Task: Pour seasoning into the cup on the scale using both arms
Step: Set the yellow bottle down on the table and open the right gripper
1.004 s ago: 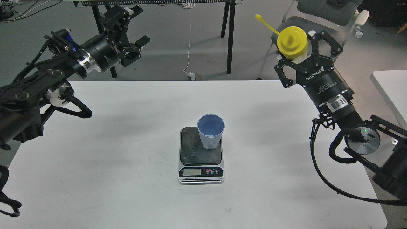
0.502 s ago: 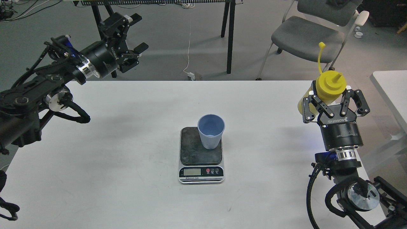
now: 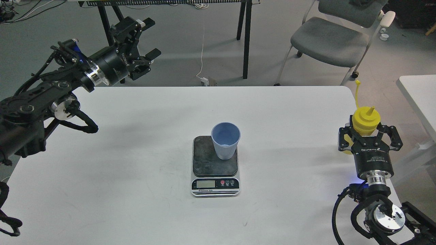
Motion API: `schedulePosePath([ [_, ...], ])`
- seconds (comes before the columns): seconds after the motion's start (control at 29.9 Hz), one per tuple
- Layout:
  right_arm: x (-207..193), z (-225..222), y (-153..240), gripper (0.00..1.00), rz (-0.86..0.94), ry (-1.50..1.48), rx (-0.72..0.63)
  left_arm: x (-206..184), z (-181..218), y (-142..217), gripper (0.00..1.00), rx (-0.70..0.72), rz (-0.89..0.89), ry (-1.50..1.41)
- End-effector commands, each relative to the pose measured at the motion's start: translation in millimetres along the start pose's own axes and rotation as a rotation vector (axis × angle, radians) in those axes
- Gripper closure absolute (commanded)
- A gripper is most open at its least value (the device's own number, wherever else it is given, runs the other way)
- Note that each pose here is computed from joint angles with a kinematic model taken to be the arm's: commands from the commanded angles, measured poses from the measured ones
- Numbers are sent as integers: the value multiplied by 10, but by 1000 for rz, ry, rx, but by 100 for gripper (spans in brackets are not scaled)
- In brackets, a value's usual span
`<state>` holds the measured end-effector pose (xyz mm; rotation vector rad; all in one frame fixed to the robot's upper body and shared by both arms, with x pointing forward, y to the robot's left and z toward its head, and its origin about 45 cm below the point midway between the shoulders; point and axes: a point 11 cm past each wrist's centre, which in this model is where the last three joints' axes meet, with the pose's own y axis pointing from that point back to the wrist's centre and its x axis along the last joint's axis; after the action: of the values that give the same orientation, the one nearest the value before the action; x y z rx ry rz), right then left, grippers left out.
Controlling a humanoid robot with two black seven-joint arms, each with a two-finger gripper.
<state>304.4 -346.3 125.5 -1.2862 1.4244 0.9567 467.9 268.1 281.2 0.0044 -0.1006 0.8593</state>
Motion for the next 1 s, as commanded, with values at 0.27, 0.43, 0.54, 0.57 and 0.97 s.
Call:
schedulePosePath([
  [0.27,2,469,-142,50,1,-46,-46,41,19,32,1,3,6,-9],
  [0.43,29,553,-177,50,11,-53,-45,59,31,42,1,3,9,-12],
  [0.54,99,600,-148,50,32,-55,-43,53,29,38,1,3,8,-12],
  [0.57,111,614,-140,50,35,-54,-47,53,29,38,1,3,8,-12],
  [0.97,183,724,-76,45,55,-44,-77,41,19,32,1,3,6,-9],
])
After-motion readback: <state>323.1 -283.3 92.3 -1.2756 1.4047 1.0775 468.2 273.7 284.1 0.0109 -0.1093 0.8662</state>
